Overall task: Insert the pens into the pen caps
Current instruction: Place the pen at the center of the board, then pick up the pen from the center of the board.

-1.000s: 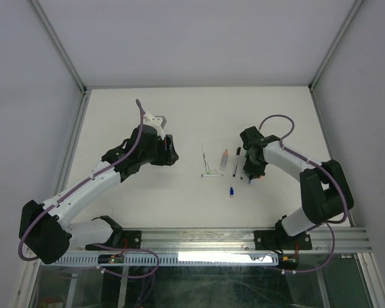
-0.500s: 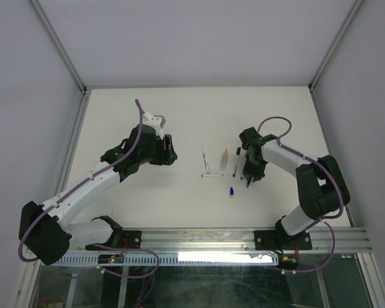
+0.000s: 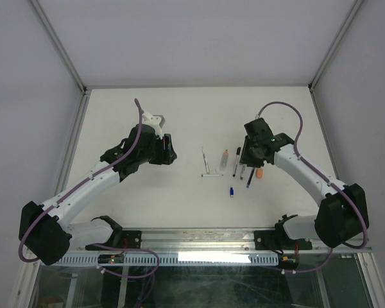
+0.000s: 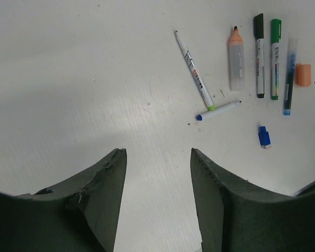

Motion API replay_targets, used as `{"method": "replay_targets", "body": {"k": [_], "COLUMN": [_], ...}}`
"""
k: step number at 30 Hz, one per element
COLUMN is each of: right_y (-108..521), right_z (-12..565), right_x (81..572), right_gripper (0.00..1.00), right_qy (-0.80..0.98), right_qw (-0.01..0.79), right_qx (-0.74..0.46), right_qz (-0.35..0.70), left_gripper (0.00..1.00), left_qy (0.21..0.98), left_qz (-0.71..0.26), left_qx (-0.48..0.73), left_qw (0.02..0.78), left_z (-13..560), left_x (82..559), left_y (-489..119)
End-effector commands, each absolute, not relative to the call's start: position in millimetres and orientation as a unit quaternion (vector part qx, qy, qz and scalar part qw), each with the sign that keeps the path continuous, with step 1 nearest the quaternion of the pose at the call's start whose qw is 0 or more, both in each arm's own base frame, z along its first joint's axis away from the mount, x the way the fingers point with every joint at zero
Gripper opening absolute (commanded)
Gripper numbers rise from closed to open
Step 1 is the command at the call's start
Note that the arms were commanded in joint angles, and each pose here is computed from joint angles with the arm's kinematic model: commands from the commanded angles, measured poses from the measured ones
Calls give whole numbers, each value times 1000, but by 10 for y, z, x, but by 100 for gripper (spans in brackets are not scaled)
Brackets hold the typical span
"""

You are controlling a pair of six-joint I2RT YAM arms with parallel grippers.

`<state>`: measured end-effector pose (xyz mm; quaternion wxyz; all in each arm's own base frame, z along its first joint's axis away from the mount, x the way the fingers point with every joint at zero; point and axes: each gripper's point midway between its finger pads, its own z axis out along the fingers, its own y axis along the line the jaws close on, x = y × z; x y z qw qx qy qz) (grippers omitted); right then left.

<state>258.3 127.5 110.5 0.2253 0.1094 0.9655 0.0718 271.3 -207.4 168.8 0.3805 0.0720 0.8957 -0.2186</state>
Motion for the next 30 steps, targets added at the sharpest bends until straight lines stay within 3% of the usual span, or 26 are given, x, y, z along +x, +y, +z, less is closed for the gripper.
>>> {"method": "replay_targets", "body": {"k": [1,20,30], "right_y": [1624,2056,2076], "right_z": [1258,643,376], "right_x": [2787,3185,3184], "right_gripper": [35,48,49], "right_qy": [956,970,976], "right_qw": [259,229,203], "right_qx": [79,78,74], "right_qz": [110,26,8], "left_gripper": [52,54,54], "left_qy": [877,879,881], "left_qz": [-219,-209,-215], "left_qx": [76,55,56], "left_qw": [422,425,418], "left_z": [1882,1880,1852], "left_x": [2820,2851,2855], "left_y": [-2044,-1954,-1970]}}
